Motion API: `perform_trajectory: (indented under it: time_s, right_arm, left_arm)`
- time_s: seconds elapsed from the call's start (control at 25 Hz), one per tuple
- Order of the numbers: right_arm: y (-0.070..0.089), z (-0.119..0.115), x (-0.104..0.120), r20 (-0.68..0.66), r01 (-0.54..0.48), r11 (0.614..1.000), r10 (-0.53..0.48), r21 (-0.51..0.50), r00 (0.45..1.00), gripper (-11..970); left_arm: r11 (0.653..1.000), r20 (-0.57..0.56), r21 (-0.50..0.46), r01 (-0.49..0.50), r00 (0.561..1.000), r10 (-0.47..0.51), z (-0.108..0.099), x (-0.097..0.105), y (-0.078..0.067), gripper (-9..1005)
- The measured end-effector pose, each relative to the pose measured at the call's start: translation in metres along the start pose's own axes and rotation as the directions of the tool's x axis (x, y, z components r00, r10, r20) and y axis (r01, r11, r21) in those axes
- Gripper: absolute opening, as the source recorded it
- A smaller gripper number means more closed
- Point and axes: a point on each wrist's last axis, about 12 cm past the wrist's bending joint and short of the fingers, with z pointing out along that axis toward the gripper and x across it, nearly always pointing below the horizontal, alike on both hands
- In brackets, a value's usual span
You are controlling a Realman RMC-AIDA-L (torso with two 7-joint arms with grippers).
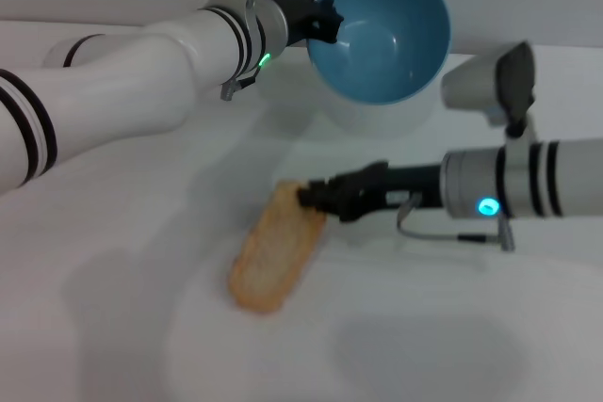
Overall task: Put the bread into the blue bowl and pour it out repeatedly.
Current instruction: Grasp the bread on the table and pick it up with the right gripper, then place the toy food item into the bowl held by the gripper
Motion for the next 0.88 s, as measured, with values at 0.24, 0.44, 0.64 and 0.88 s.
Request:
perform_trajectory:
  time_s: [0.24, 0.44, 0.64, 0.88]
  right_arm:
    - [-0.007, -0.03, -0.028, 0.121, 0.094, 0.995, -0.091, -0.02, 0.988, 152]
    - [-0.013, -0.067, -0.046, 0.218, 0.148, 0.989, -0.145, 0.003, 0.965, 124]
    - [-0.021, -0.109, -0.057, 0.316, 0.168, 0.985, -0.175, 0.047, 0.933, 77]
    - [-0.039, -0.164, -0.051, 0.417, 0.114, 0.985, -0.159, 0.131, 0.895, 69]
  left_arm:
    - [1.0, -0.036, -0.008, -0.002, 0.999, 0.001, 0.001, 0.003, 0.005, -1]
    - [1.0, -0.047, -0.007, -0.008, 0.999, 0.008, 0.001, 0.004, 0.006, -1]
    - [0.998, -0.063, 0.003, -0.062, 0.996, 0.062, 0.004, 0.001, 0.005, 0]
    - [0.994, -0.125, 0.033, -0.104, 0.986, 0.107, 0.01, -0.003, -0.002, 0]
